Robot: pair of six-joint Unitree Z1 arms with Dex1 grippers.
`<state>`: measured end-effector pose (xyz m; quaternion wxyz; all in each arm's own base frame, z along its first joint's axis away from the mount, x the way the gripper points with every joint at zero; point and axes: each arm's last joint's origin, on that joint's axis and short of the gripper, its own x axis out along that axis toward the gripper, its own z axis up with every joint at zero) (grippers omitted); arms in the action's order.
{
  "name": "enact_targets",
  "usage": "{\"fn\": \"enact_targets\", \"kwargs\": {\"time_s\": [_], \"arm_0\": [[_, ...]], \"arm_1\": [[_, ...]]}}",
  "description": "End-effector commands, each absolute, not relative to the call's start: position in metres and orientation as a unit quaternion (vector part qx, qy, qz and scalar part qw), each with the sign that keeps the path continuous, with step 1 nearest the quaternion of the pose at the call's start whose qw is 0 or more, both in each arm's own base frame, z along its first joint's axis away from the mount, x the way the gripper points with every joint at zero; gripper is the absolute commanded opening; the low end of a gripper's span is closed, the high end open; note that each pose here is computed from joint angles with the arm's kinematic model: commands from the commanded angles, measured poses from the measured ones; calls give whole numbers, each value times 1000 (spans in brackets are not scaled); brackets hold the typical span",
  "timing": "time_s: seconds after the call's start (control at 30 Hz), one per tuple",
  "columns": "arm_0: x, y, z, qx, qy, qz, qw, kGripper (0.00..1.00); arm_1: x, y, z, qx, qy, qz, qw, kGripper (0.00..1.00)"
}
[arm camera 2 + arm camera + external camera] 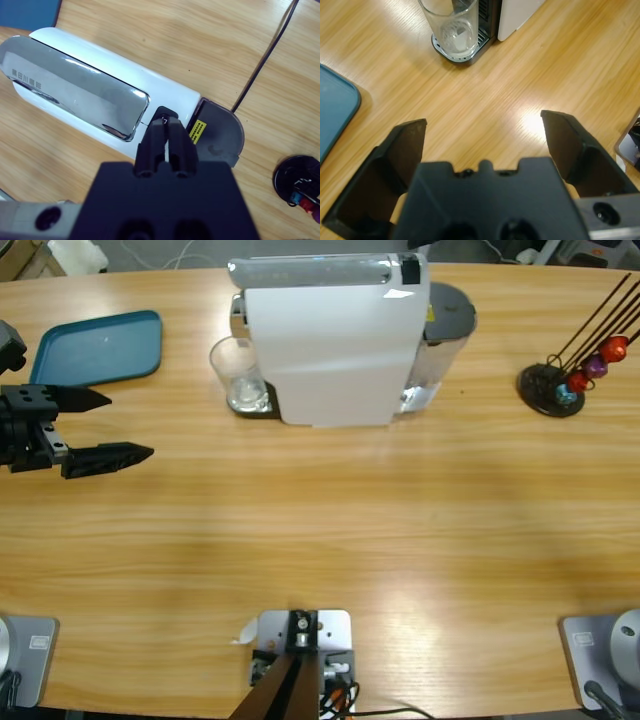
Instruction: Pour coffee
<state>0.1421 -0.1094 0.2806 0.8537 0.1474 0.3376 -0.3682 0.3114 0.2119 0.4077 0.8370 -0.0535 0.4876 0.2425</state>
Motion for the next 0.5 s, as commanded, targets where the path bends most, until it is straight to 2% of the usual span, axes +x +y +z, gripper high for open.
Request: {"fn": "enact_targets", "kwargs": {"time_s": [0.03, 0.5], "arm_0": [[142, -111, 264, 151, 366, -367, 842, 996], [143, -112, 263, 151, 367, -367, 842, 996]], "arm_1": [[321, 223, 381, -71, 518, 239, 818, 0], [322, 224, 376, -73, 525, 238, 814, 0]]}}
